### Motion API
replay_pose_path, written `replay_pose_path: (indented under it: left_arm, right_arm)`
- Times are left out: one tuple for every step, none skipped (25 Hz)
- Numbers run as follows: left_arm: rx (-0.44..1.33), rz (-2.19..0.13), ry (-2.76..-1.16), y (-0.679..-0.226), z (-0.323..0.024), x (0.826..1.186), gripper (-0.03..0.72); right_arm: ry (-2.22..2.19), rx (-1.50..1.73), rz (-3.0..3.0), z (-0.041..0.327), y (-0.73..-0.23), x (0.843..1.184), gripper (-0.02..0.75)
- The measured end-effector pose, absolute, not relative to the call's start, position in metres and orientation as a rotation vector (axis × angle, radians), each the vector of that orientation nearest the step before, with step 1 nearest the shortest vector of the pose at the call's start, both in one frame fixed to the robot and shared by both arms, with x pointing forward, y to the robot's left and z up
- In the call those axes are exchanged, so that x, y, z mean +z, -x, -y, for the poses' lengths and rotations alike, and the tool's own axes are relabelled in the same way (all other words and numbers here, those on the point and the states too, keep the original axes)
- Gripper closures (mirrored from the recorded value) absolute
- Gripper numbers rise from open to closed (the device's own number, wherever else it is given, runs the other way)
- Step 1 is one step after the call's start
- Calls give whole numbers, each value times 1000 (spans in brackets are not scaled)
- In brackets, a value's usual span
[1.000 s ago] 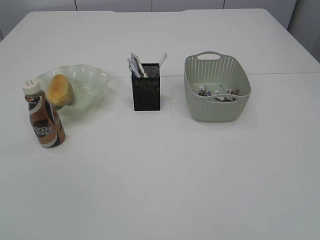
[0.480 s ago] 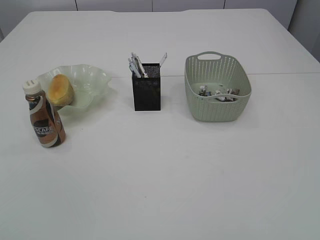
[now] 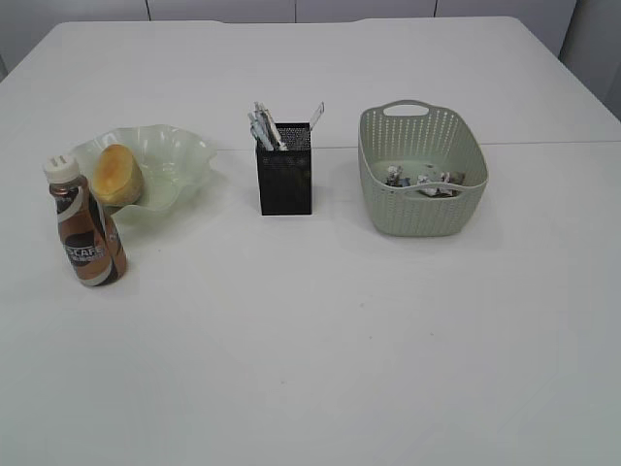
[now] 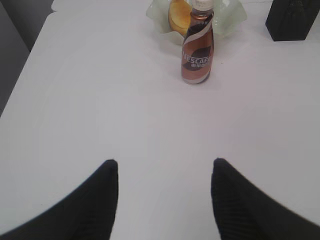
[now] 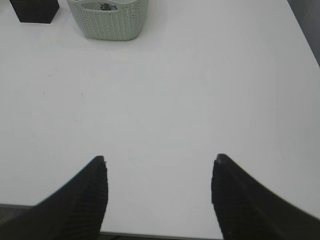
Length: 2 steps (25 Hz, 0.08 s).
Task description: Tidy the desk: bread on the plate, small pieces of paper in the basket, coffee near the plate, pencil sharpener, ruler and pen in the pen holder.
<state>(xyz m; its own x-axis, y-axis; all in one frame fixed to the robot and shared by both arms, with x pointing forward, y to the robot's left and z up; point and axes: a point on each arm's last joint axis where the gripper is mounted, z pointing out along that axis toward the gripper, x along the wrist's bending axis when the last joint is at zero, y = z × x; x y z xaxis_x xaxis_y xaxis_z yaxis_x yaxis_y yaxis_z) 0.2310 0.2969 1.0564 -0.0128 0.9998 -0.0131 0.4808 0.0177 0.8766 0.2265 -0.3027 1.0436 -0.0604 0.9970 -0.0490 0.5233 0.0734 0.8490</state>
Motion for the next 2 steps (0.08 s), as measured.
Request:
replay_pose_path:
  left_arm:
    - [923,-1583,-1551,-231,-297,1056,254]
    - [923,-1583,-1551,-231,-297,1056,255]
  right_arm:
    - [-1529,880,-1670,303,-226,1044,261]
    - [-1529,880,-1670,303,-226,1044,262]
